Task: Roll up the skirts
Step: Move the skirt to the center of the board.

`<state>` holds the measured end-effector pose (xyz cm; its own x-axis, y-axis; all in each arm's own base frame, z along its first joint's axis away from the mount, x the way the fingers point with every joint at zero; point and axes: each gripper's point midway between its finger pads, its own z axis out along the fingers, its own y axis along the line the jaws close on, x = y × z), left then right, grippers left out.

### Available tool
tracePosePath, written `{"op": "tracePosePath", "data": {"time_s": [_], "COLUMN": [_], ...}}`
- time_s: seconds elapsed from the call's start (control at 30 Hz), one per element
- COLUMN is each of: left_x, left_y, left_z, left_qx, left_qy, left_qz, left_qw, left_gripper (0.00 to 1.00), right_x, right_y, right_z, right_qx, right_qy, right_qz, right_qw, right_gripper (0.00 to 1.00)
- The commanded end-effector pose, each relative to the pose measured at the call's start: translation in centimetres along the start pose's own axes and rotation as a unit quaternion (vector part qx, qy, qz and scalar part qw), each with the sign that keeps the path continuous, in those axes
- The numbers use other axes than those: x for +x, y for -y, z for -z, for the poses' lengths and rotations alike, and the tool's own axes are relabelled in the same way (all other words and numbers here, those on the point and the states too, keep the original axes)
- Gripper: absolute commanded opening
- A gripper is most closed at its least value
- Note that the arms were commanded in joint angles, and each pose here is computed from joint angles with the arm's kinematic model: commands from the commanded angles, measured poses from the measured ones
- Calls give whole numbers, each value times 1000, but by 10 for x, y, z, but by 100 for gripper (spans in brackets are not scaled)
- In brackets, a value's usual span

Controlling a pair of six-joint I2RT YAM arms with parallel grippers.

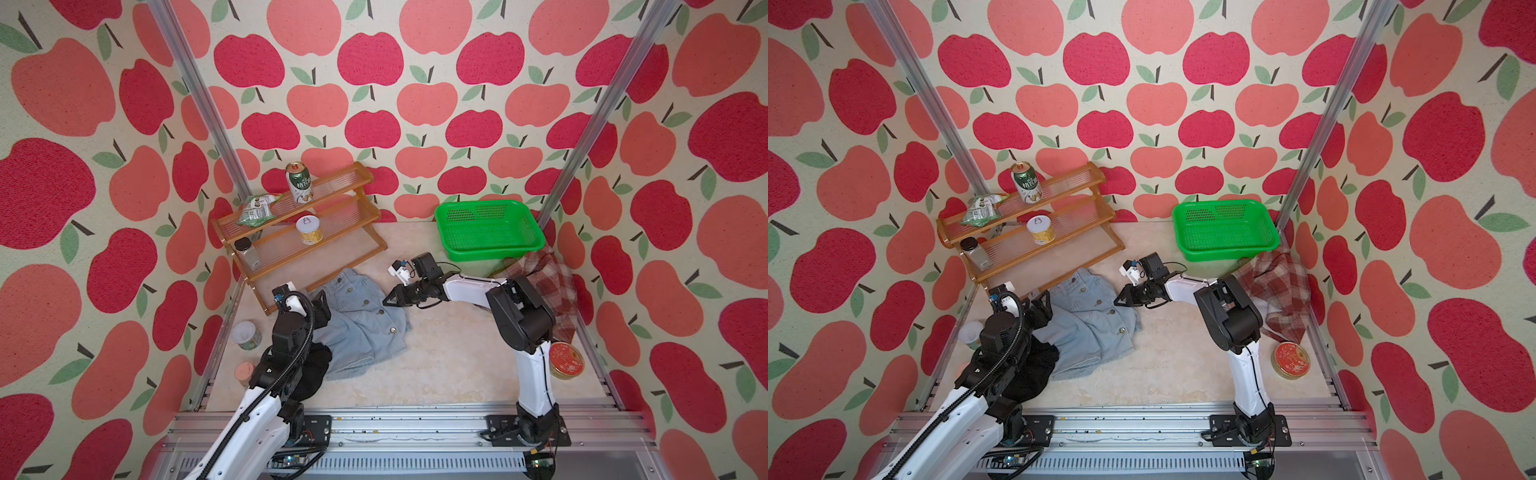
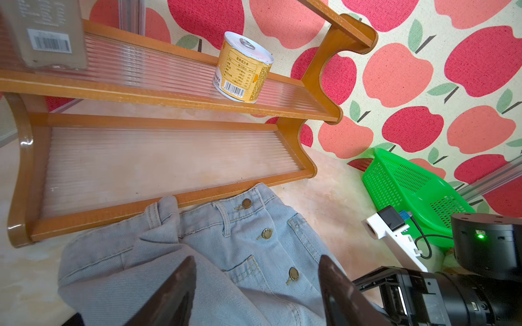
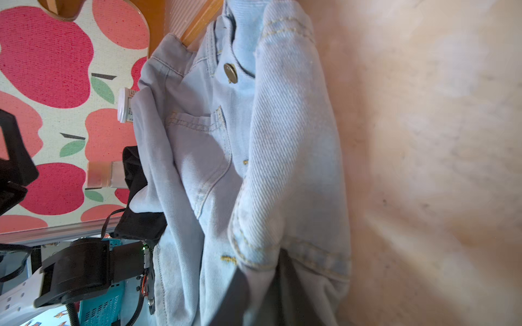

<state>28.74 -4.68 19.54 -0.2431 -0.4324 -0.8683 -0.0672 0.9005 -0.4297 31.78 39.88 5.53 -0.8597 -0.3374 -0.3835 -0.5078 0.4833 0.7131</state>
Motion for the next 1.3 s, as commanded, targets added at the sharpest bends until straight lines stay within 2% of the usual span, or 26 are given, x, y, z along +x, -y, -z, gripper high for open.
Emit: {"op": "tracePosePath", "data": {"time_s": [0.0, 0.17, 0.27, 0.37, 0.4, 0.43, 0.5, 0.53, 0.6, 0.77, 0.9, 1.03, 1.13, 1.2, 1.27], "left_x": [5, 6, 7, 14, 17, 22, 31, 35, 45, 62, 63, 78, 95, 104, 110], "left_y": [-8, -3, -1, 1, 2, 2, 4, 6, 10, 24, 38, 56, 55, 55, 56], "left_z": [1, -2, -5, -10, -13, -17, -26, -31, -42, -70, -97, -131, -159, -174, -184], "left_qx": [-13, -8, -6, 1, 4, 4, 6, 8, 11, 31, 59, 104, 119, 132, 141], "left_qy": [-5, -18, -24, -31, -35, -43, -61, -70, -95, -141, -148, -182, -219, -237, -244], "left_qz": [4, -12, -16, -9, -6, -4, -4, -5, -11, -20, -17, -22, 25, 67, 85], "left_qw": [1000, 1000, 1000, 999, 999, 999, 998, 997, 995, 989, 987, 978, 968, 960, 956], "left_gripper": [70, 69, 69, 69, 69, 69, 69, 69, 69, 69, 71, 74, 73, 72, 71], "right_x": [-15, -44, -44, -42, -43, -46, -54, -58, -64, -68, -54, -34, -19, -10, -1], "right_y": [7, 35, 67, 103, 109, 110, 100, 91, 80, 59, 33, 1, -16, -25, -29], "right_z": [14, 88, 132, 171, 179, 184, 185, 184, 188, 218, 233, 242, 256, 263, 266], "right_qx": [34, 95, 112, 160, 168, 164, 136, 123, 125, 169, 206, 181, 178, 175, 173], "right_qy": [12, 62, 47, 41, 42, 46, 57, 62, 77, 117, 126, 139, 157, 164, 163], "right_qz": [0, -33, -79, -107, -113, -114, -105, -97, -77, -41, 3, 32, 43, 45, 43], "right_qw": [999, 993, 989, 980, 978, 979, 983, 986, 986, 978, 970, 973, 970, 970, 970], "right_gripper": [1, 0, 0, 1, 5, 16, 41, 51, 59, 62, 65, 74, 80, 80, 80]}}
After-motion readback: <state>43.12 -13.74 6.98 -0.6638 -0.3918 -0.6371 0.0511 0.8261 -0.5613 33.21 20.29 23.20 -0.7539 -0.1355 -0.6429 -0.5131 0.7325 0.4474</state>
